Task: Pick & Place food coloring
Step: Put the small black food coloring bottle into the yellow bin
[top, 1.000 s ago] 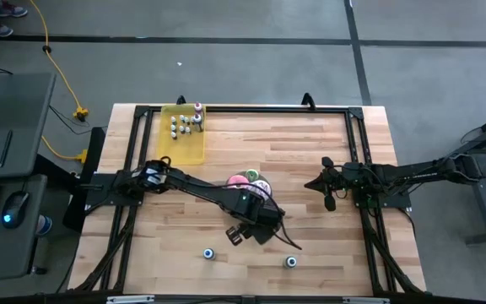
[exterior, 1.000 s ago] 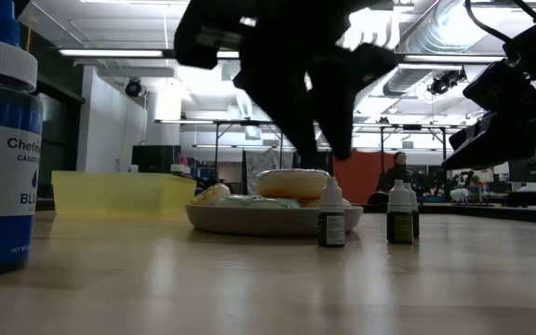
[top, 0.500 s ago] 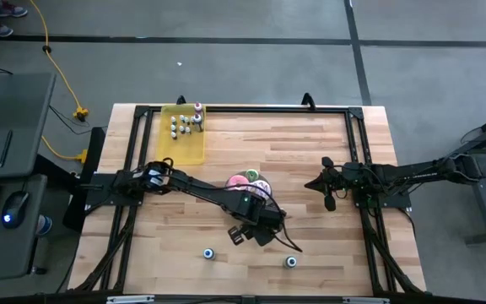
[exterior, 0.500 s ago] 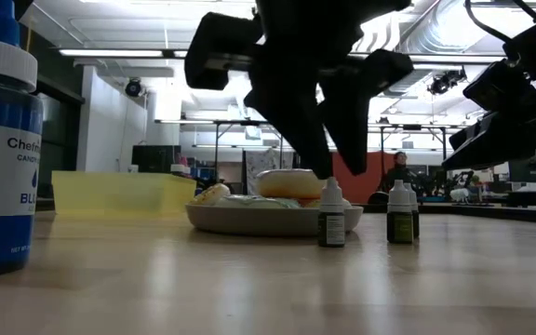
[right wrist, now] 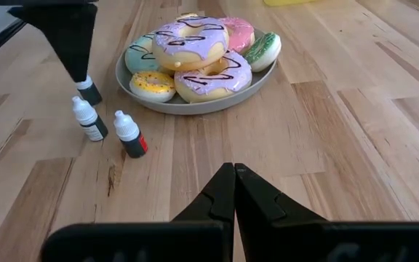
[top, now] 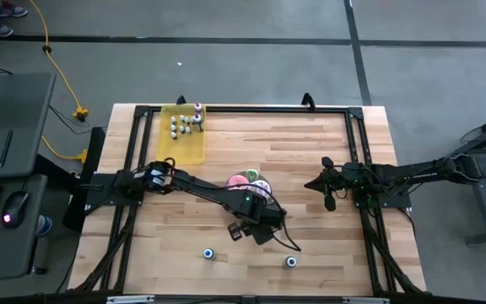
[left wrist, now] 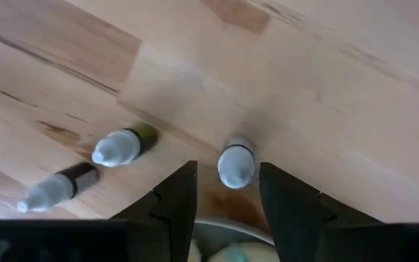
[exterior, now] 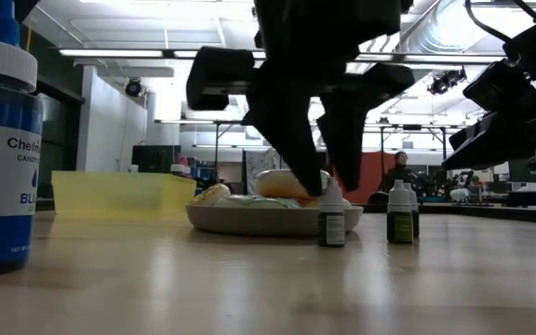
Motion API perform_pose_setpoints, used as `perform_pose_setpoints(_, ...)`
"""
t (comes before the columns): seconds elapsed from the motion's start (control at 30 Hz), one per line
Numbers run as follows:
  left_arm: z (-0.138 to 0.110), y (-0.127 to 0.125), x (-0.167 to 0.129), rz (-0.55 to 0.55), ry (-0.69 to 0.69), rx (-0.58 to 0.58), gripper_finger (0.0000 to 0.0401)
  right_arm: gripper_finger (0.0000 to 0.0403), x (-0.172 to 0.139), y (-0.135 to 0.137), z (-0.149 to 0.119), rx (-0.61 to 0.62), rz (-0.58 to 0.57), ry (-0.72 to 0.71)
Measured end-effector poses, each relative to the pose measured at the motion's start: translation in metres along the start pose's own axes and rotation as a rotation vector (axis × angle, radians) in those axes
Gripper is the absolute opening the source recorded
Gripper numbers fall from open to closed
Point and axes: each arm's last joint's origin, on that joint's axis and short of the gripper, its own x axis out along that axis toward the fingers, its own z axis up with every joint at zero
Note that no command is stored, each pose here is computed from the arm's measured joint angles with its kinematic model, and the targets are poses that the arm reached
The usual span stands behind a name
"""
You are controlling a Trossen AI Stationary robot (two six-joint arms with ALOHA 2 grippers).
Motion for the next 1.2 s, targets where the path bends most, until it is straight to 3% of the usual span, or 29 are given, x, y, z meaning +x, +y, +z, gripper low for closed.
perform_pose_setpoints(0.6, 0.0, 0.001, 0.013, 0.004, 0.001, 0.015, 0.0143, 0.0, 0.0, 0.0, 0.0, 0.0, 0.0, 0.0)
perform_pose_setpoints(1.2, -0.002, 0.006, 0.015, 0.023, -0.013, -0.046, 0.0143, 0.0, 0.0, 0.0, 0.0, 0.0, 0.0, 0.0)
